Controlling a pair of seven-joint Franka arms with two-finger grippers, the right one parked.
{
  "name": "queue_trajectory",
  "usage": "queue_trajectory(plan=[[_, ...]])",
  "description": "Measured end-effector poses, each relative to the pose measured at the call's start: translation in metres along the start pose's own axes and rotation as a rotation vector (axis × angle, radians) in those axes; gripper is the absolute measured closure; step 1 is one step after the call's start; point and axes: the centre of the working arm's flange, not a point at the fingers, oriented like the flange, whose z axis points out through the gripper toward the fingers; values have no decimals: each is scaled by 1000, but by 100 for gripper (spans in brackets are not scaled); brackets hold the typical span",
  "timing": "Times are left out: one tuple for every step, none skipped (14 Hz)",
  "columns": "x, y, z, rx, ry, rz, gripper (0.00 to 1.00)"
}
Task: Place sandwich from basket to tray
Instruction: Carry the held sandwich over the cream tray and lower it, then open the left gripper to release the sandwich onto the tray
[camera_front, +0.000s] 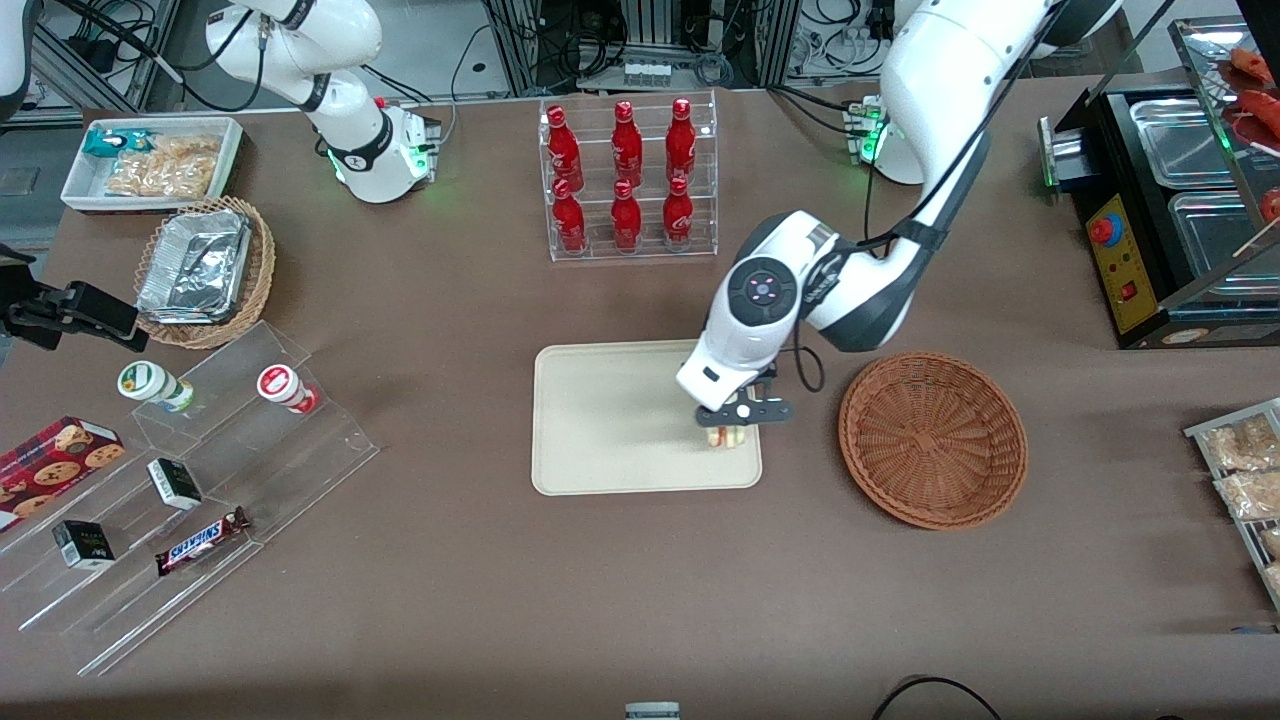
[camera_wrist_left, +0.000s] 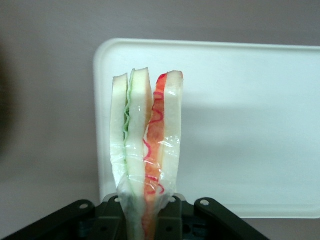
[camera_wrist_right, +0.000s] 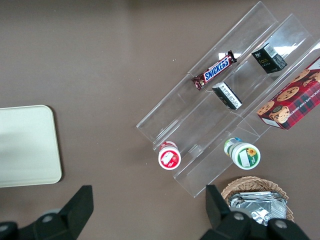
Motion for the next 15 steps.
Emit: queue_trajectory(plan=[[-6,20,10,-6,-5,-11,84],[-11,38,19,-7,-6,-20,83],[-14,51,29,-3,-1,-27,83],[-13,57,37,1,1,-33,81],[-10,58,44,5,0,-36,81],[-6,57,49,7,-3,-42,78],[-3,56,52,9,-4,-46,77],[-2,56,55,10,-6,-47,71],[-2,56,56,9,-6,-47,61],[-1,56,55,12,0,-43,52],[0,56,54,19,13,-34,41],[2,56,52,26,30,-25,32],[5,57,47,27,47,-19,21],[8,58,41,21,62,-16,12],[11,60,33,14,77,-16,3]])
